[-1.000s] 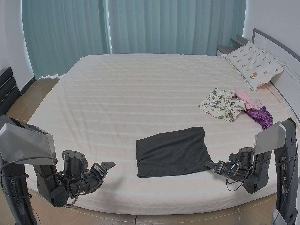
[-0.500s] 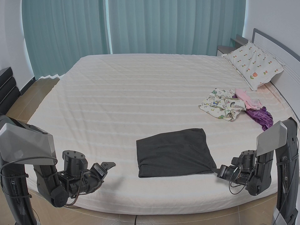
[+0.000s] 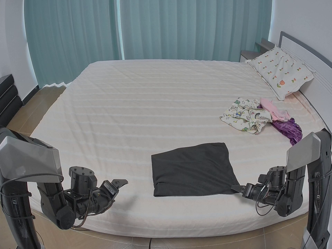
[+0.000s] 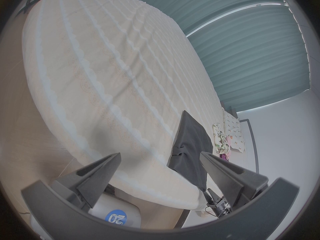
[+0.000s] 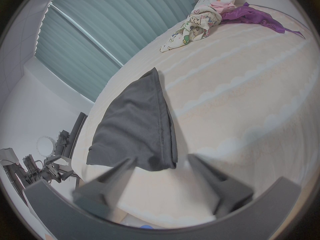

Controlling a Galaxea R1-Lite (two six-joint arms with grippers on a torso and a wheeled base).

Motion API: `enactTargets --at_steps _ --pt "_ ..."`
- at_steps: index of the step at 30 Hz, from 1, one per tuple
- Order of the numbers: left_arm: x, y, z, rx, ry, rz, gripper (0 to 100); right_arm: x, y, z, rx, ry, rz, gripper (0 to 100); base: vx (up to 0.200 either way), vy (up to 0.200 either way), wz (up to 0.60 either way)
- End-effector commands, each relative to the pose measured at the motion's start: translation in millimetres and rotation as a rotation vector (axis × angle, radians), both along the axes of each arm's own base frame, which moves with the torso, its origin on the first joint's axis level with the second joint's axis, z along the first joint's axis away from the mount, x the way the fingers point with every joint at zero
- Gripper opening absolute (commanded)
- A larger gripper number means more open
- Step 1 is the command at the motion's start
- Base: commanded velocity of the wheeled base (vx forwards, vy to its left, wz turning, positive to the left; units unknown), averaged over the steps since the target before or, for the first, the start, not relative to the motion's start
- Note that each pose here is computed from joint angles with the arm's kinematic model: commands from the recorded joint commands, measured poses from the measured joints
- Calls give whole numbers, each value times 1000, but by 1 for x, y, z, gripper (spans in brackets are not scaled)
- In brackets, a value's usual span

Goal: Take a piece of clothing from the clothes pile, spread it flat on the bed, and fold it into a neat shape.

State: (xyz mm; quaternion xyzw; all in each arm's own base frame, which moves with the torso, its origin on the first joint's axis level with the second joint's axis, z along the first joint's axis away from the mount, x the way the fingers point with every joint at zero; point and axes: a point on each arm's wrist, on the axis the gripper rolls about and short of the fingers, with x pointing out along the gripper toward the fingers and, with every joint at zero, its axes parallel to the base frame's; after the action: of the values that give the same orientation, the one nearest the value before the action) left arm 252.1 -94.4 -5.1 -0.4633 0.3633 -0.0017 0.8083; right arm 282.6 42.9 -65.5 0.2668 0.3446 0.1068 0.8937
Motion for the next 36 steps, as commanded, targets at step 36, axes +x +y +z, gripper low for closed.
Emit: enactTargets --at_steps 36 --pt "4 -8 -12 78 -9 -47 100 58 -47 36 293 -182 -230 100 67 0 0"
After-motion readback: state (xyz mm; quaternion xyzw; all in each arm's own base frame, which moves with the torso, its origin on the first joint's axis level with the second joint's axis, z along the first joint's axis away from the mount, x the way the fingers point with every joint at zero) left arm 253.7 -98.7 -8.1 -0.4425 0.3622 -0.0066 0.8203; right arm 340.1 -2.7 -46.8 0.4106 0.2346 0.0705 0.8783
